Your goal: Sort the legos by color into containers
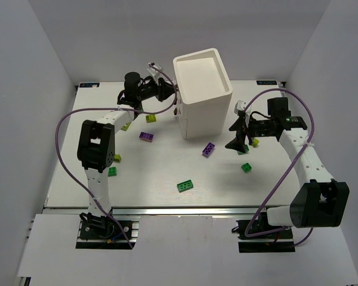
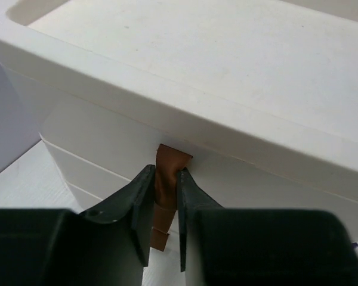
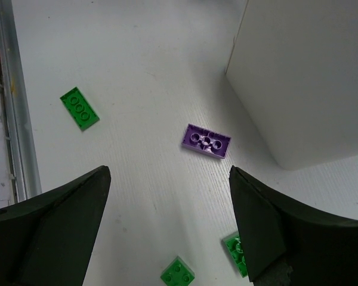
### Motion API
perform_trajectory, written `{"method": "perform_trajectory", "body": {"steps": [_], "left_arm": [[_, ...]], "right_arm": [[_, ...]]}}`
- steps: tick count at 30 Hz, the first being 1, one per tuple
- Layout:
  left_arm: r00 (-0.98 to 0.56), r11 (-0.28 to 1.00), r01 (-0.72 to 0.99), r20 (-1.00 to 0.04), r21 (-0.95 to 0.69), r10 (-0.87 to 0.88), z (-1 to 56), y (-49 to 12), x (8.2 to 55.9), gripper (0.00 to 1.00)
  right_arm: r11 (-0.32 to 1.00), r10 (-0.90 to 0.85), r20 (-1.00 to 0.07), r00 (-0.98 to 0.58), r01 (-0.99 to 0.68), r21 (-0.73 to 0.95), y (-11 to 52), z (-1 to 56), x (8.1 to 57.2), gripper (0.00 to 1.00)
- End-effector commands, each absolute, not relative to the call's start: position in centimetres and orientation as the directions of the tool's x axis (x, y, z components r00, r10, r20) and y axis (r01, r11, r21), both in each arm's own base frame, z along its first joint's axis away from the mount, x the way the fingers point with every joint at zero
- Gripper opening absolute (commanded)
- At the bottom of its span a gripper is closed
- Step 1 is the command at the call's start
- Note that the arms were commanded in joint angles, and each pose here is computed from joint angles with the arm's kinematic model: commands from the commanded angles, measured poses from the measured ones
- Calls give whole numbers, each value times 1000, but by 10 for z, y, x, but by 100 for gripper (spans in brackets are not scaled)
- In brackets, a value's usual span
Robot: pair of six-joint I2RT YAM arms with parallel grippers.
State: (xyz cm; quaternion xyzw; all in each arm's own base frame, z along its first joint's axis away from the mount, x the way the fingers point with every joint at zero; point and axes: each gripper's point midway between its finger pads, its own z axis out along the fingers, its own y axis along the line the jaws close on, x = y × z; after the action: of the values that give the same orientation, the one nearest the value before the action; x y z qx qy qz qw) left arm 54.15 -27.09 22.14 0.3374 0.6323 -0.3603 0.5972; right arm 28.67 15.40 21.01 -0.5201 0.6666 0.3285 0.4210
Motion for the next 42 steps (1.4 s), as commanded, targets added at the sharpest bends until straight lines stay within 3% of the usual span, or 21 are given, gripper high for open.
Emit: {"method": "perform_trajectory", "body": {"steps": [1, 4, 5, 19, 31, 33, 34, 37, 42], "left_arm": [[-4, 497, 867, -999, -24, -40, 253, -275, 542, 26], [-25, 496, 867, -999, -45, -48, 252, -275, 540, 2], [-31, 495, 868, -998, -52, -51, 252, -275, 539, 0], [-36, 665, 747, -999, -25, 3, 260, -211, 535, 0], [-103, 689, 722, -995, -64, 15, 245, -191, 523, 0], [-103, 712, 700, -995, -62, 14, 249, -188, 527, 24], [-112, 728, 682, -994, -68, 11, 249, -185, 529, 65], [-102, 764, 643, -995, -57, 11, 258, -176, 528, 95], [-141, 808, 586, -990, -66, 21, 264, -164, 517, 98]], "right_arm": [[237, -412, -908, -75, -971, -28, 154, 212, 286, 85], [237, -415, -907, -72, -971, -31, 154, 211, 285, 85], [240, -417, -906, -77, -970, -28, 154, 210, 285, 85], [259, -421, -902, -96, -966, -18, 152, 204, 286, 85], [287, -438, -892, -109, -958, -23, 148, 196, 289, 89], [293, -440, -891, -109, -956, -28, 147, 195, 290, 89], [297, -448, -888, -101, -954, -41, 147, 194, 292, 89], [312, -464, -880, -100, -948, -56, 143, 190, 295, 89], [262, -501, -865, -25, -957, -125, 139, 176, 289, 89]]}}
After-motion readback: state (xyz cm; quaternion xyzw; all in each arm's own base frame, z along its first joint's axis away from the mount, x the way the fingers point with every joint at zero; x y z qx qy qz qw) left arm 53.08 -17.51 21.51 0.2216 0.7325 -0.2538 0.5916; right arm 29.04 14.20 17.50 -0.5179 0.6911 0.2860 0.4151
